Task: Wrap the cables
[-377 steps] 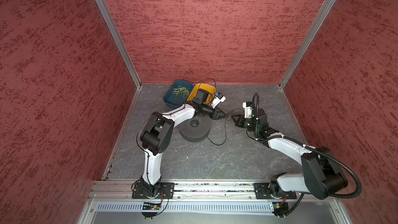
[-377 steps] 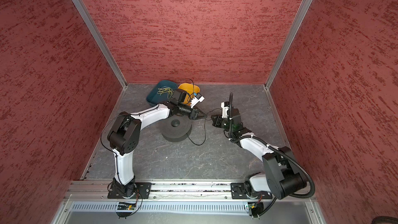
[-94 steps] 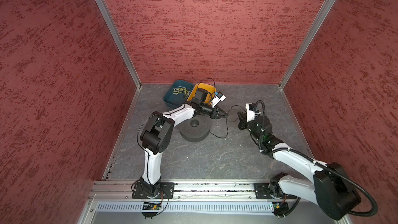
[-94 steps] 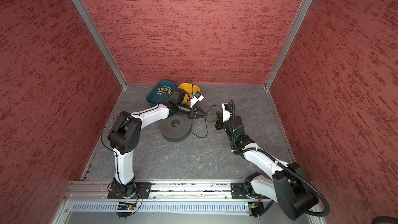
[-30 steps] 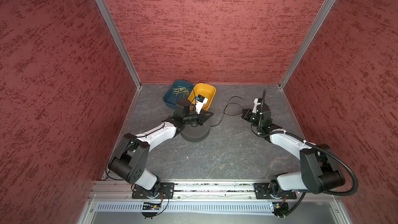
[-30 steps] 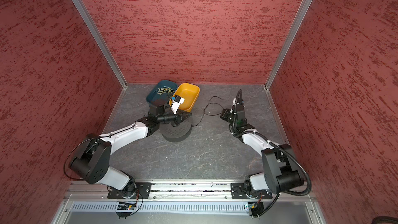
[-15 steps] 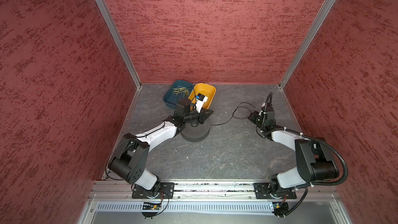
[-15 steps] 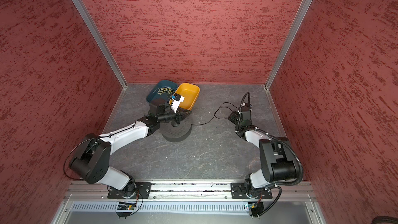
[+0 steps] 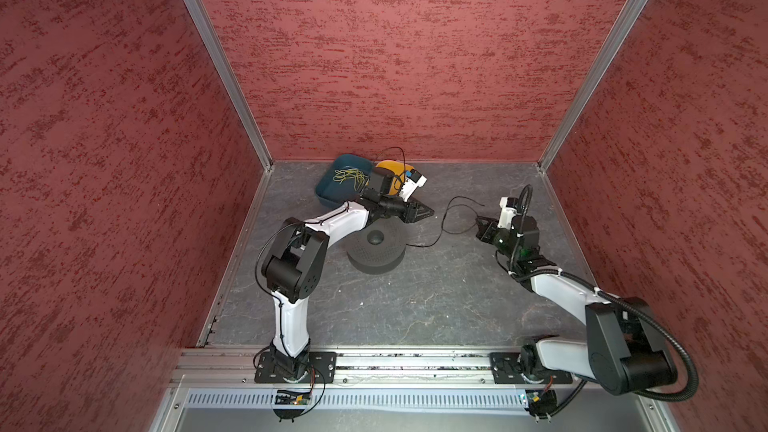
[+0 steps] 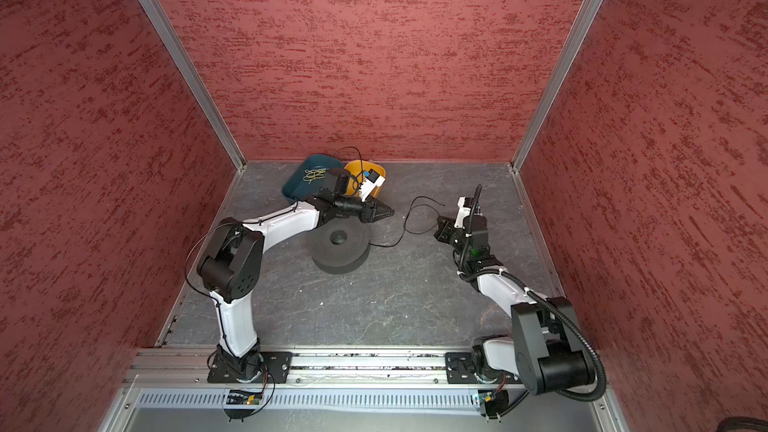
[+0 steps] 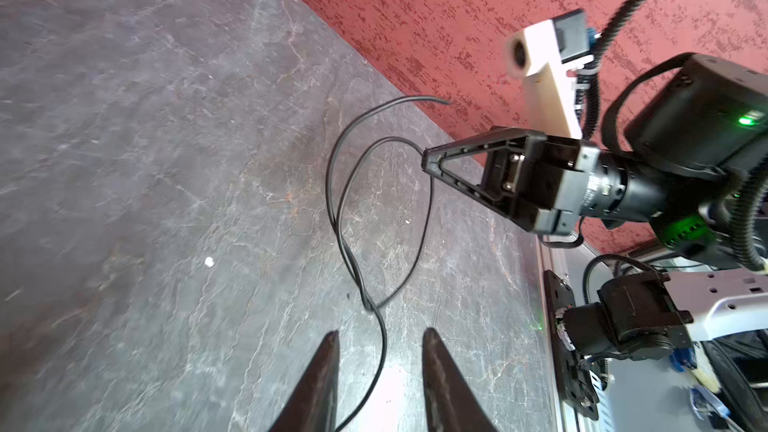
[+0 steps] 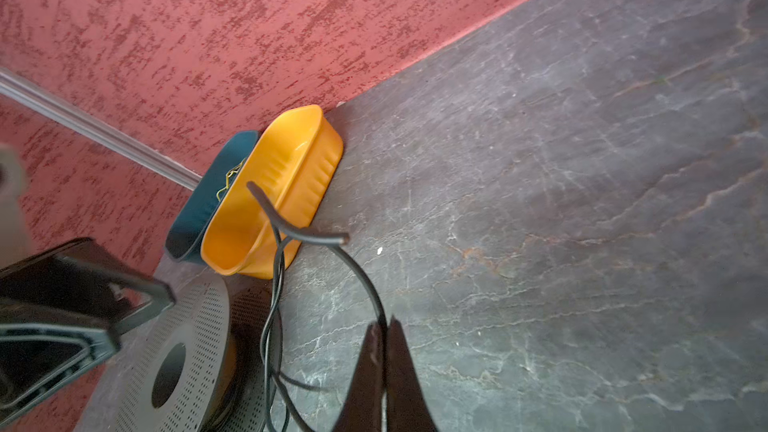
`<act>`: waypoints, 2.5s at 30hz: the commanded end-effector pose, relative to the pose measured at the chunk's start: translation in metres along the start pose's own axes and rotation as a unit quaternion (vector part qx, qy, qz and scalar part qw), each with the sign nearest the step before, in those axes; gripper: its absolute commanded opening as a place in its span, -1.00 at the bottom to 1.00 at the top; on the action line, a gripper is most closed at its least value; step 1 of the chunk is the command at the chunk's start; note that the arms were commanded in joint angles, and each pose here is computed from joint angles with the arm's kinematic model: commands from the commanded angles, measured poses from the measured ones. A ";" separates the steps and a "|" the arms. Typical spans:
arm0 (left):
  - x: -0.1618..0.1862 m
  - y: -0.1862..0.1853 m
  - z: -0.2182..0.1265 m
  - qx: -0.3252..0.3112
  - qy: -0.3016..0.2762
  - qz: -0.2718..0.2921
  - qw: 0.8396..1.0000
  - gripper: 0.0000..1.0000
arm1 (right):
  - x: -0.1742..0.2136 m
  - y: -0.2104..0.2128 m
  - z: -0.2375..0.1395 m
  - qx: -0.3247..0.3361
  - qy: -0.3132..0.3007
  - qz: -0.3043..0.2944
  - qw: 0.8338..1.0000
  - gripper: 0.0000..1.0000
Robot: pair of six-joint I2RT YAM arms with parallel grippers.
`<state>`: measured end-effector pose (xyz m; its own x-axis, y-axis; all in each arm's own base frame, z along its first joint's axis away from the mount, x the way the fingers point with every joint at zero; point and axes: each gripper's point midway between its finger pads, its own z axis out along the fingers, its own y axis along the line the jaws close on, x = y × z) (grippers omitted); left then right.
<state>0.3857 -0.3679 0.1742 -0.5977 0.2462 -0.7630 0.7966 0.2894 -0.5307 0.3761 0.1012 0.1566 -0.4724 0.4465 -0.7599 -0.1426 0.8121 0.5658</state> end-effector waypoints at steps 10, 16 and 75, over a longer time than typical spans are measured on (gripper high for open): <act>0.037 0.008 0.034 0.010 0.079 -0.026 0.996 -0.30 | -0.007 0.025 -0.006 -0.036 -0.023 -0.041 0.998 -1.00; 0.044 0.013 0.039 0.005 0.087 -0.032 0.996 -0.36 | -0.005 0.027 -0.004 -0.038 -0.021 -0.041 0.998 -1.00; 0.047 0.028 0.014 -0.204 0.202 0.063 0.956 -1.00 | -0.033 0.119 -0.067 -0.118 0.025 -0.206 0.971 0.03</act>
<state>0.3854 -0.3629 0.1241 -0.5388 0.5854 -0.6057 0.8104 0.5566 -0.1830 0.3293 0.1426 0.2647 -0.3682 0.1440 -0.9185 -0.4476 0.8384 0.3109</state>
